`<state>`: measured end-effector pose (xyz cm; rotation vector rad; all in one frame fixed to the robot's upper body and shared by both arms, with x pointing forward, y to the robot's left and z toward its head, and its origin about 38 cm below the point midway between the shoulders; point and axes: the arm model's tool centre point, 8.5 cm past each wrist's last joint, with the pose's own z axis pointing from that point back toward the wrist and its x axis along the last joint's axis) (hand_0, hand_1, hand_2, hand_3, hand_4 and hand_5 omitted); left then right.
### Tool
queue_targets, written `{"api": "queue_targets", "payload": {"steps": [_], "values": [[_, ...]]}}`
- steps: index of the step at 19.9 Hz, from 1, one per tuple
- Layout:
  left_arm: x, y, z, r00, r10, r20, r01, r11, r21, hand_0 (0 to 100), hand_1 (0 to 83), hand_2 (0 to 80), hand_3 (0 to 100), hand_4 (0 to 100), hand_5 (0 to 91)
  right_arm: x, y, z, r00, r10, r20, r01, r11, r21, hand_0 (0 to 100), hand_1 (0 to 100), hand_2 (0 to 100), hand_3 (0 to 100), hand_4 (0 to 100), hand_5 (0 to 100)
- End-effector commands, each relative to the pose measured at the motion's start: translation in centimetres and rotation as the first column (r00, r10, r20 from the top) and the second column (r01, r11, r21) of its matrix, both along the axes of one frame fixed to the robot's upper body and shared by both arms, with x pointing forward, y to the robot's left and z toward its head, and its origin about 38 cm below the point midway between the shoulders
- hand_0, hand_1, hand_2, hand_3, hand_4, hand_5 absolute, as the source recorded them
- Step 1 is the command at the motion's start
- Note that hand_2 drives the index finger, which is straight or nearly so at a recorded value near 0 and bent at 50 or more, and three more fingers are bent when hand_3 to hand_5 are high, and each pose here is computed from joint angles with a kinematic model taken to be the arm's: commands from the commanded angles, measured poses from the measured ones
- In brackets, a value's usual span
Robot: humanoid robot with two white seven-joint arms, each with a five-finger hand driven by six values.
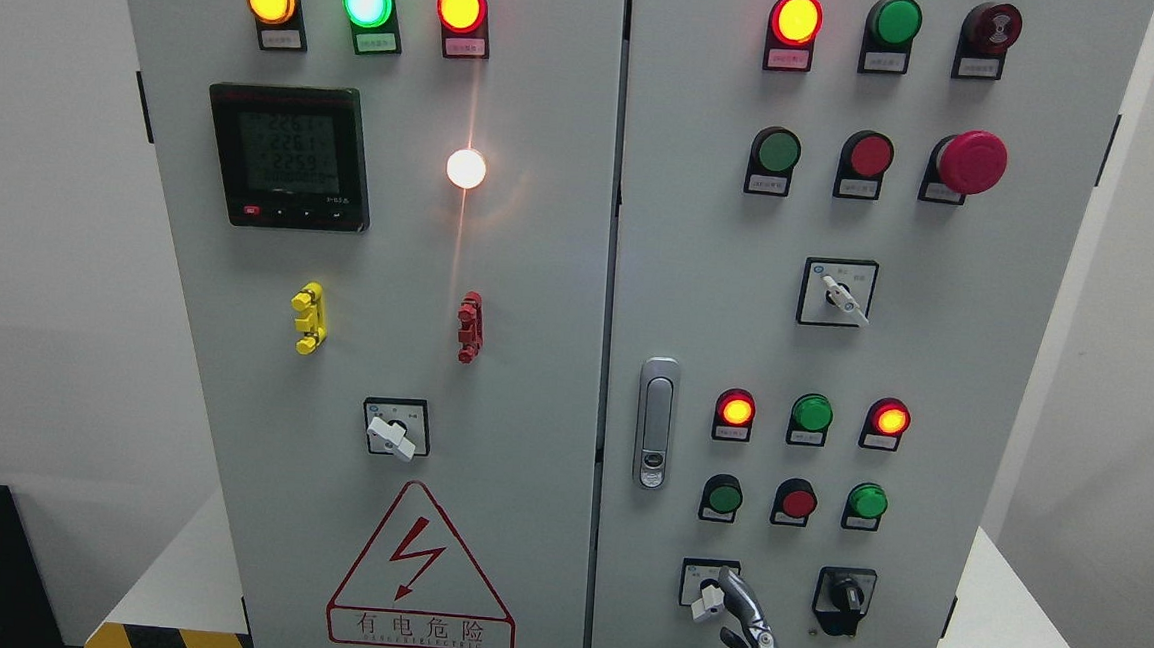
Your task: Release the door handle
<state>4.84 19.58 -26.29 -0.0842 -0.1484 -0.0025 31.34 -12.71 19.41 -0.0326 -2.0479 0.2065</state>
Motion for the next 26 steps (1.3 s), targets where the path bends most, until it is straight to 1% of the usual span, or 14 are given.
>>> {"api": "queue_targets", "payload": {"steps": [1, 8, 15, 16, 17, 18, 19, 21, 23, 24, 25, 26], "values": [[0.0, 0.0, 0.0, 1.0, 0.0, 0.001, 0.0, 1.0, -0.001, 12, 55.6, 0.0, 0, 0, 0.0, 0.1, -0.1, -0.1, 1.0, -0.004, -0.004, 0.004, 1.0, 0.0, 39, 17, 0, 12, 15, 18], [0.0, 0.0, 0.0, 1.0, 0.0, 0.0, 0.0, 1.0, -0.001, 12, 55.6, 0.0, 0, 0, 0.0, 0.2, -0.3, -0.4, 0.999, -0.014, -0.031, 0.014, 1.0, -0.004, 39, 17, 0, 12, 15, 18], [0.0, 0.0, 0.0, 1.0, 0.0, 0.001, 0.0, 1.0, -0.001, 12, 55.6, 0.0, 0, 0, 0.0, 0.3, -0.4, 0.0, 1.0, -0.022, -0.022, 0.021, 1.0, -0.006, 38, 19, 0, 13, 18, 20], [0.0, 0.0, 0.0, 1.0, 0.0, 0.001, 0.0, 1.0, -0.001, 12, 55.6, 0.0, 0, 0, 0.0, 0.4, -0.4, 0.1, 0.999, -0.028, -0.025, 0.027, 1.0, -0.01, 37, 20, 0, 14, 22, 23], [0.0, 0.0, 0.0, 1.0, 0.0, 0.001, 0.0, 1.0, -0.001, 12, 55.6, 0.0, 0, 0, 0.0, 0.4, -0.4, 0.1, 0.999, -0.031, -0.026, 0.031, 0.999, -0.015, 36, 21, 0, 17, 29, 30], [0.0, 0.0, 0.0, 1.0, 0.0, 0.001, 0.0, 1.0, -0.001, 12, 55.6, 0.0, 0, 0, 0.0, 0.3, -0.4, 0.4, 0.999, -0.032, -0.018, 0.031, 0.999, -0.016, 36, 22, 0, 19, 32, 35], [0.0, 0.0, 0.0, 1.0, 0.0, 0.0, 0.0, 1.0, -0.001, 12, 55.6, 0.0, 0, 0, 0.0, 0.4, -0.3, 0.5, 0.999, -0.031, -0.017, 0.03, 0.999, -0.018, 37, 25, 0, 26, 40, 42], [0.0, 0.0, 0.0, 1.0, 0.0, 0.001, 0.0, 1.0, -0.001, 12, 55.6, 0.0, 0, 0, 0.0, 0.5, -0.2, 0.8, 0.999, -0.051, 0.004, 0.052, 0.996, -0.073, 38, 27, 0, 33, 46, 47], [0.0, 0.0, 0.0, 1.0, 0.0, 0.0, 0.0, 1.0, -0.001, 12, 55.6, 0.0, 0, 0, 0.0, 0.5, -0.1, 0.9, 0.996, -0.083, 0.029, 0.086, 0.985, -0.148, 40, 28, 0, 40, 52, 56], [0.0, 0.0, 0.0, 1.0, 0.0, 0.001, 0.0, 1.0, -0.001, 12, 55.6, 0.0, 0, 0, 0.0, 0.5, 0.0, 1.0, 0.995, -0.094, 0.041, 0.1, 0.979, -0.177, 41, 28, 0, 47, 58, 61], [0.0, 0.0, 0.0, 1.0, 0.0, 0.001, 0.0, 1.0, -0.001, 12, 55.6, 0.0, 0, 0, 0.0, 0.6, 0.0, 1.1, 0.993, -0.108, 0.054, 0.116, 0.974, -0.194, 42, 28, 0, 50, 60, 64], [0.0, 0.0, 0.0, 1.0, 0.0, 0.001, 0.0, 1.0, -0.001, 12, 55.6, 0.0, 0, 0, 0.0, 0.7, 0.0, 1.4, 0.989, -0.125, 0.072, 0.138, 0.968, -0.211, 43, 28, 0, 55, 64, 67]]}}
